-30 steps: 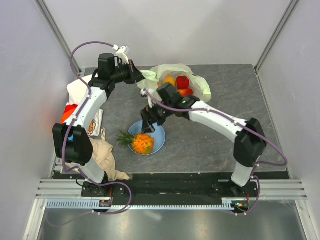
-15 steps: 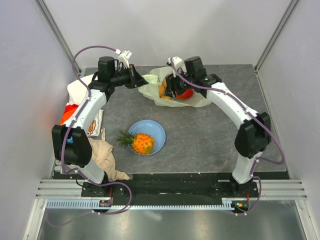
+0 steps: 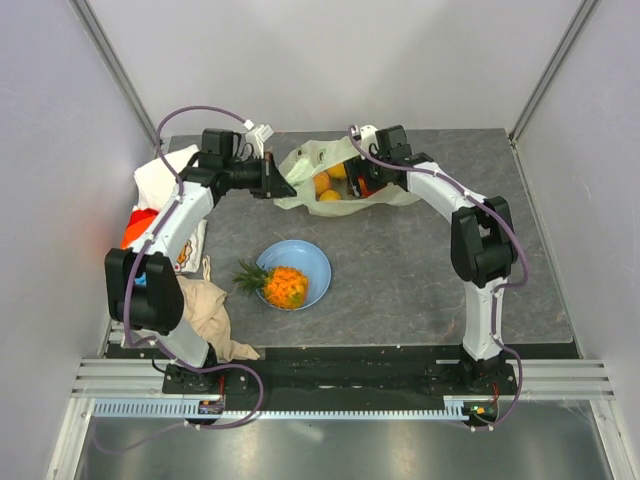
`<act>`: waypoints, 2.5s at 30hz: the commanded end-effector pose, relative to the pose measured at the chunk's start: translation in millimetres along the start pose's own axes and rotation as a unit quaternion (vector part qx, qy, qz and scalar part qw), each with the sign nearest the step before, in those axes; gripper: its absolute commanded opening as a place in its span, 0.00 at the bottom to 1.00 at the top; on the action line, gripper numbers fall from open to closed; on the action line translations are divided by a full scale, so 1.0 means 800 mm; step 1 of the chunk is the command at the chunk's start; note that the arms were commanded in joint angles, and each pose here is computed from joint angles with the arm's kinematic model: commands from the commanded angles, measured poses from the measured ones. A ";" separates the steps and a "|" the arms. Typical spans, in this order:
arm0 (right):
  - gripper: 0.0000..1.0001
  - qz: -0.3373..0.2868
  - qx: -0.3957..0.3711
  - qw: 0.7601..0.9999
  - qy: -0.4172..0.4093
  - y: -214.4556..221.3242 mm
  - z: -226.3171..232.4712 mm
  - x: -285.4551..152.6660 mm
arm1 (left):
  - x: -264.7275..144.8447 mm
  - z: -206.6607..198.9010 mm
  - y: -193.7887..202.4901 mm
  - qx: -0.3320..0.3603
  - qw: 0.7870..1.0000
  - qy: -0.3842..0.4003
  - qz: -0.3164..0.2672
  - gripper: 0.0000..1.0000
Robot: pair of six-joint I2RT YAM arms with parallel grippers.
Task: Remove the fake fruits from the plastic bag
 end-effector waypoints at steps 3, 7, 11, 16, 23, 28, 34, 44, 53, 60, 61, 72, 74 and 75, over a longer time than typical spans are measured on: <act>0.86 -0.063 -0.118 0.991 -0.007 -0.026 -0.005 0.020 | 0.002 0.022 0.035 0.007 0.999 -0.027 0.029 0.02; 0.89 -0.066 -0.159 0.985 0.018 -0.019 -0.025 0.044 | 0.010 0.040 0.036 0.012 0.998 -0.043 0.035 0.02; 0.95 -0.070 -0.194 0.977 0.046 -0.020 -0.047 0.068 | 0.021 0.059 0.031 0.023 0.998 -0.051 0.041 0.02; 0.96 -0.070 -0.223 0.970 0.069 -0.025 -0.069 0.103 | 0.025 0.063 0.019 0.033 0.997 -0.052 0.037 0.02; 0.75 -0.063 -0.199 0.970 0.127 -0.042 -0.099 0.118 | 0.026 0.065 0.016 0.036 0.997 -0.055 0.037 0.02; 0.56 -0.122 -0.157 0.976 0.085 -0.086 -0.072 0.052 | 0.028 0.069 0.011 0.035 0.997 -0.059 0.035 0.02; 0.45 -0.183 -0.095 0.978 -0.033 -0.127 -0.004 -0.031 | 0.031 0.072 -0.002 0.028 0.997 -0.065 0.022 0.02; 0.43 -0.171 -0.054 0.971 -0.158 -0.114 0.054 -0.076 | 0.031 0.063 -0.025 0.020 0.998 -0.057 -0.003 0.02; 0.59 -0.100 -0.091 0.991 -0.007 -0.049 -0.028 -0.001 | 0.036 0.062 -0.007 -0.011 0.998 -0.054 0.005 0.02; 0.98 -0.078 -0.096 0.992 0.031 -0.014 -0.050 0.022 | 0.050 0.066 0.015 -0.058 0.997 -0.050 0.018 0.02; 0.98 -0.071 -0.097 0.992 0.031 -0.006 -0.050 0.024 | 0.053 0.069 0.017 -0.060 0.997 -0.050 0.019 0.02; 0.92 -0.010 -0.113 0.992 0.059 0.034 -0.073 0.052 | 0.066 0.084 0.015 -0.062 0.996 -0.053 0.020 0.02; 0.79 -0.009 -0.120 0.991 0.064 0.033 -0.076 0.052 | 0.067 0.085 0.014 -0.060 0.996 -0.055 0.020 0.02; 0.74 -0.019 -0.121 0.990 0.063 0.022 -0.076 0.048 | 0.067 0.084 0.014 -0.059 0.997 -0.055 0.020 0.02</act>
Point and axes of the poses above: each gripper's point midway between its finger pads, its own x axis out along the fingers, its own z axis along the line the jaws close on, y = z × x, the point moved 1 cm from there along -x, back along the fingers, and after that the axes turned 3 degrees about x, right-handed, at the moved point
